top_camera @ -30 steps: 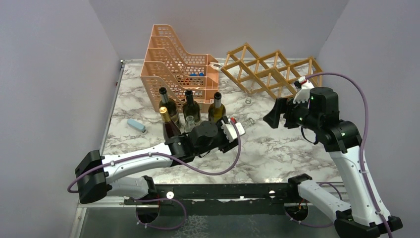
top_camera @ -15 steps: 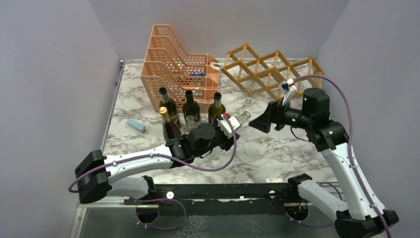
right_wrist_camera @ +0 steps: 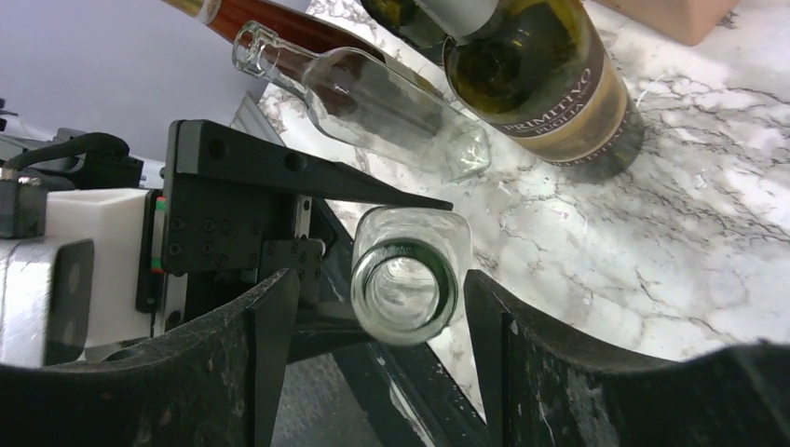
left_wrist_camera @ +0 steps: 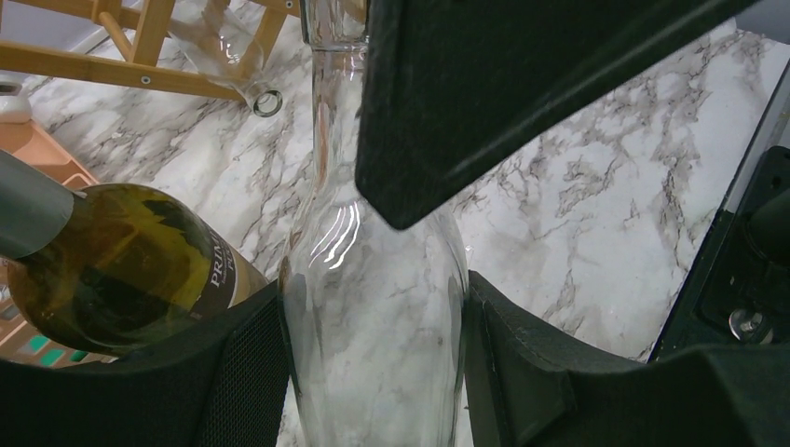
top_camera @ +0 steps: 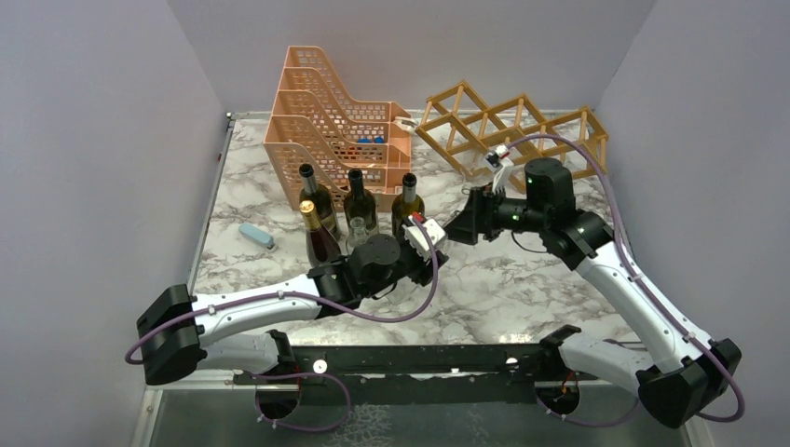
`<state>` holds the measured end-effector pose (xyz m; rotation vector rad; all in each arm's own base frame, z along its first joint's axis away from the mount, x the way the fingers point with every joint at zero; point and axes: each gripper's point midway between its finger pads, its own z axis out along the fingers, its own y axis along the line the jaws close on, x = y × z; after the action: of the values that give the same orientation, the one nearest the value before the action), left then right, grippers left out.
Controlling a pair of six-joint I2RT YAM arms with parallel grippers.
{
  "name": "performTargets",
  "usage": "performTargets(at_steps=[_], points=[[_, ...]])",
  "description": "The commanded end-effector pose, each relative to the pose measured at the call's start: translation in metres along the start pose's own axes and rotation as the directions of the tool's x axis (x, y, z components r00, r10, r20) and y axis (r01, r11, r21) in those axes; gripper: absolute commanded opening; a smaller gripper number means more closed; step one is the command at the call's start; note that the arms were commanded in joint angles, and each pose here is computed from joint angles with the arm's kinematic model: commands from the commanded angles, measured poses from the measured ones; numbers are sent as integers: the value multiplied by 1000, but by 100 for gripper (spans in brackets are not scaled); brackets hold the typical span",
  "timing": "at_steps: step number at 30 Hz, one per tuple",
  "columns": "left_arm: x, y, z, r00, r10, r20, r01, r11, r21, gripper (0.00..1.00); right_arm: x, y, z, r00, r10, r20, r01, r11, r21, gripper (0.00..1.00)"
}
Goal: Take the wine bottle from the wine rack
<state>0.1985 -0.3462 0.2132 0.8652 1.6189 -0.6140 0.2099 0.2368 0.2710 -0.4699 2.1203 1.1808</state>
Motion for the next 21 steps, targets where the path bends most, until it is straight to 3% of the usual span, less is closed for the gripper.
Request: performTargets(at_steps=[1, 6, 12, 14, 18, 21], points=[[-38, 3, -9, 990, -51, 133, 52, 999, -4, 36, -4, 3, 17, 1000, -17, 24, 17, 1000, 23, 67], [-35, 3, -14, 990, -58, 130, 58, 998, -1, 36, 0, 0, 29, 999, -48, 5, 47, 995, 84, 55], [-31, 2, -17, 991, -66, 120, 66, 998, 7, 39, 1, -5, 36, 999, -55, -3, 55, 990, 127, 31], [-29, 0, -18, 992, -68, 108, 67, 998, 19, 48, 0, -6, 38, 998, -56, -13, 57, 989, 135, 23], [-24, -3, -20, 994, -74, 79, 72, 997, 33, 82, -6, -5, 36, 996, -84, -8, 84, 984, 157, 11], [-26, -7, -26, 994, -74, 75, 70, 996, 63, 91, -10, -5, 35, 993, -119, -10, 119, 978, 171, 5]])
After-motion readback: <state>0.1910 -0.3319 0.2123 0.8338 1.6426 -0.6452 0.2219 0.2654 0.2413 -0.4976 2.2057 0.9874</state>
